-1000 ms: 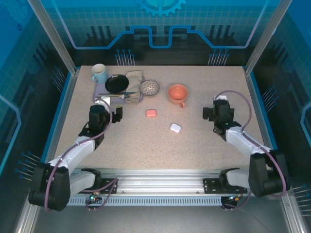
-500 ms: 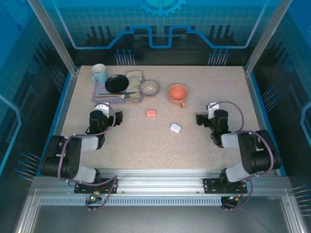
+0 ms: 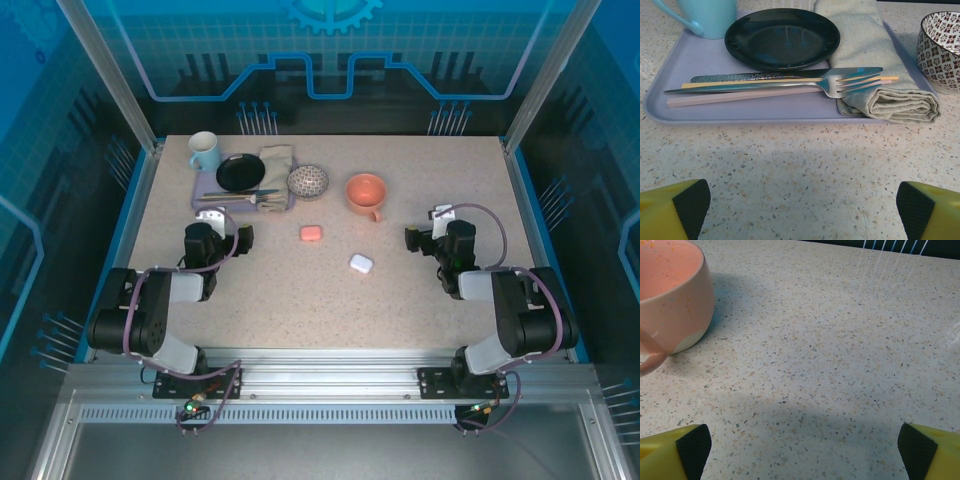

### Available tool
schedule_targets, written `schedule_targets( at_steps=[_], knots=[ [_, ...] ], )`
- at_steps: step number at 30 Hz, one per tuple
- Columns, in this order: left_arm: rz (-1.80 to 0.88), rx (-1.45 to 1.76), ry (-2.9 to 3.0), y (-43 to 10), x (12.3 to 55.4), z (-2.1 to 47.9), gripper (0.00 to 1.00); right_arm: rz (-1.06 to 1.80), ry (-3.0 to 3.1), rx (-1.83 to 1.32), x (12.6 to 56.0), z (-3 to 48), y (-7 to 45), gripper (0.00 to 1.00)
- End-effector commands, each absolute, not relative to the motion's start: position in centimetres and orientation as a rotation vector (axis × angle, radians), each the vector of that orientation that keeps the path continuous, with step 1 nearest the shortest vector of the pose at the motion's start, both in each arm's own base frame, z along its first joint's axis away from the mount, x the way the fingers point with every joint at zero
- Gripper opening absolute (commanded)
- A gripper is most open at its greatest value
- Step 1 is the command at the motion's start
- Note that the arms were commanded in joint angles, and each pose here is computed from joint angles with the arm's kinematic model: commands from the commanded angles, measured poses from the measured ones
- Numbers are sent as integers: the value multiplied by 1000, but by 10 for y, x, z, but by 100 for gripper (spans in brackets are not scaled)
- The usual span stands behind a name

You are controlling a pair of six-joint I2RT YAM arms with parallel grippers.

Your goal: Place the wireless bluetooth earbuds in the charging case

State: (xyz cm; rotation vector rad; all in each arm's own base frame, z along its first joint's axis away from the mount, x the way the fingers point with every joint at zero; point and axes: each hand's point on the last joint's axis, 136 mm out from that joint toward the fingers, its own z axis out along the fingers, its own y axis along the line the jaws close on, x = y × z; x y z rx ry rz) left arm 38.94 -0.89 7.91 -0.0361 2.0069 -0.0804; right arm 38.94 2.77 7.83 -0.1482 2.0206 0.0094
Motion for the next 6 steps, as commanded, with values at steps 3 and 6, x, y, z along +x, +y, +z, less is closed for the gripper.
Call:
schedule_targets(
  at_steps=[3, 6],
  knots=[
    [-111, -45, 1973, -10, 397, 90, 99, 29, 1971, -156, 397, 93, 30, 100],
    [-109, -46, 1973, -10, 396, 90, 99, 25, 1968, -157, 397, 93, 30, 100]
  ],
)
